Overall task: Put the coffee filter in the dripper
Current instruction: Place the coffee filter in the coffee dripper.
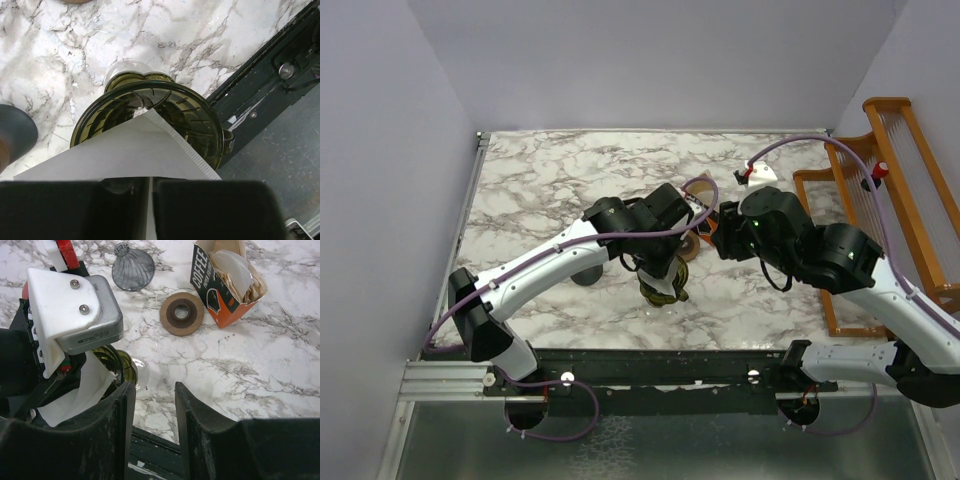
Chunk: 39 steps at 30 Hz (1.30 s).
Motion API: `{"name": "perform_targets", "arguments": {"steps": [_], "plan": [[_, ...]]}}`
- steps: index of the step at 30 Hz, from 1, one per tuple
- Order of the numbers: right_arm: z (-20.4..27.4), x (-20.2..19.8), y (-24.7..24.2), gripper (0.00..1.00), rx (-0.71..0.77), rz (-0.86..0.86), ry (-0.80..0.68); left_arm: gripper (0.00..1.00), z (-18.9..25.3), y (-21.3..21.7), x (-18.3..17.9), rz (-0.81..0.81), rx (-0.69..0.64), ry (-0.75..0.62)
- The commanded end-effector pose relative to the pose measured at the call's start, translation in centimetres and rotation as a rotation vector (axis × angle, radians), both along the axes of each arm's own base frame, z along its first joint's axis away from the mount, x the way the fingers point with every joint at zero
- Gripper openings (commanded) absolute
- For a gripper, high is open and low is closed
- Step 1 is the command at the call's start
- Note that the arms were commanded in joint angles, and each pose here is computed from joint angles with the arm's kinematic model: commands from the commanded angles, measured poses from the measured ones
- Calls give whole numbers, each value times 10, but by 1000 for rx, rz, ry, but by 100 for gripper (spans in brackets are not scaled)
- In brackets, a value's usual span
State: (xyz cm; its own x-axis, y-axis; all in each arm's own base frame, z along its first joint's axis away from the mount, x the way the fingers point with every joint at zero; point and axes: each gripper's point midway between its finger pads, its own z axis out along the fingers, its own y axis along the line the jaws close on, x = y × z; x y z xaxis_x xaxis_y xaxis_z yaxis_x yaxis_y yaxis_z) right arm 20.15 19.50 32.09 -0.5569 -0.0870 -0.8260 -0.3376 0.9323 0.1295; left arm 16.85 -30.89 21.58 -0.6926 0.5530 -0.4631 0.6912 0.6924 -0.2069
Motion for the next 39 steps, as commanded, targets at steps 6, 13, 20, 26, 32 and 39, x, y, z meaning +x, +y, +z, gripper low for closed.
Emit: {"name": "perform_targets", "arguments": {"steps": [6, 13, 20, 26, 32, 39], "plan": [[4, -1, 14, 43, 39, 32, 11, 0, 16, 1, 0, -22, -22, -38], [7, -4, 19, 43, 51, 65, 19, 0, 31, 5, 6, -31, -16, -91], [15, -8, 31, 43, 94, 119, 24, 0, 46, 16, 17, -1, 12, -169], [25, -15, 53, 39, 154, 219, 37, 0, 71, 30, 35, 92, -17, -306], [26, -19, 78, 27, 187, 304, 76, 0, 102, 43, 44, 165, -107, -429], [12, -15, 99, 11, 164, 337, 132, 0, 137, 74, 52, 290, -208, -596]]}}
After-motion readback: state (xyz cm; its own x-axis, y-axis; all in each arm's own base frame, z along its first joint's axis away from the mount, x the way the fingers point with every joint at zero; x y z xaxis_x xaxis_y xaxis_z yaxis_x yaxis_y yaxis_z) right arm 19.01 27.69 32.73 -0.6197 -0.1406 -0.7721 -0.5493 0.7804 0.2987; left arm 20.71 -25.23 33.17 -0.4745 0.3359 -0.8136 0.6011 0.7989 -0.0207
